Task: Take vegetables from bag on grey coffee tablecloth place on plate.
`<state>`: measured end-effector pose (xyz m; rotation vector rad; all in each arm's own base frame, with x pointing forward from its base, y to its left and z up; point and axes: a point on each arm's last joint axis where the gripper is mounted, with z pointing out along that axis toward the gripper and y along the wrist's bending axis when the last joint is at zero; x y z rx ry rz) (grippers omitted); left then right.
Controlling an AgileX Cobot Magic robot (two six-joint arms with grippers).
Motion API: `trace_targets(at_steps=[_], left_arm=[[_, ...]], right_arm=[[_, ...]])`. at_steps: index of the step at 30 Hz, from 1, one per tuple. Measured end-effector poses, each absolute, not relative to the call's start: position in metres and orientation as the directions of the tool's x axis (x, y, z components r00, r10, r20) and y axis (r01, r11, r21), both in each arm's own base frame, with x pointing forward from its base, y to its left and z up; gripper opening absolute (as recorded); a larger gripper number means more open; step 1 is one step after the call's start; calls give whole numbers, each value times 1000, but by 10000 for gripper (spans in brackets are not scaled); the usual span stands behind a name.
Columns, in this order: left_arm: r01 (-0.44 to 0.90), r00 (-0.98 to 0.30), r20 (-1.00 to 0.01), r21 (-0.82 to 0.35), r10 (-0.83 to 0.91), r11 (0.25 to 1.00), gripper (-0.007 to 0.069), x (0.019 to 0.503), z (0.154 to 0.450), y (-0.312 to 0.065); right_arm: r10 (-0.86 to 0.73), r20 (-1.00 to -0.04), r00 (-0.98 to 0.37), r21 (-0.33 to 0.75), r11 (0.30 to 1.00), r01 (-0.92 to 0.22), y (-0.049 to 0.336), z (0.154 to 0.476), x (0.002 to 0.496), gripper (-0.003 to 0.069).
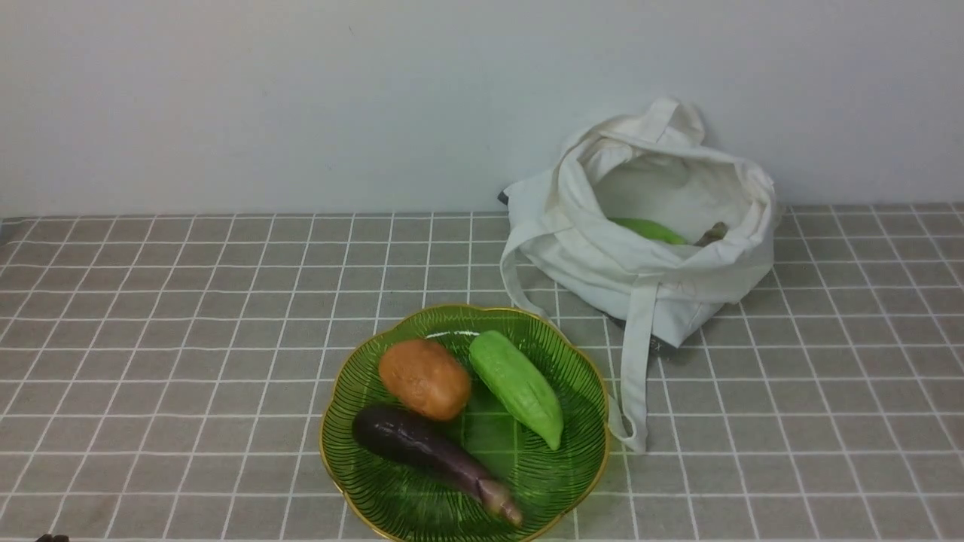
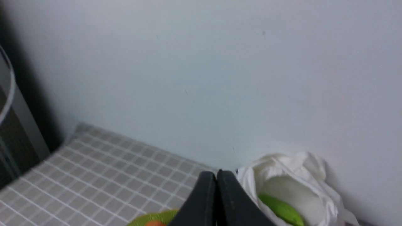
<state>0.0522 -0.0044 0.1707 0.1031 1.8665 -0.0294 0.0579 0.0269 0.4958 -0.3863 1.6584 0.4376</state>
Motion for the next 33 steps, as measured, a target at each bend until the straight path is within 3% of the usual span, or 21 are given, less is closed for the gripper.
trace_targets(at_steps=[7, 12, 21, 33], left_arm=[[86, -290, -955, 32, 56, 996, -5, 52, 171, -4], [86, -291, -955, 30, 54, 996, -5, 52, 171, -4], [85, -291, -955, 29, 53, 996, -5, 52, 171, -4], [85, -292, -955, 29, 53, 996, -5, 52, 171, -4]], right_arm=[[226, -973, 37, 165, 803, -573, -9, 402, 8, -15], [272, -944, 188, 113, 800, -590, -17, 358, -3, -15], [258, -963, 75, 168, 794, -584, -12, 345, 3, -15], [237, -968, 78, 145, 787, -600, -10, 345, 2, -15]])
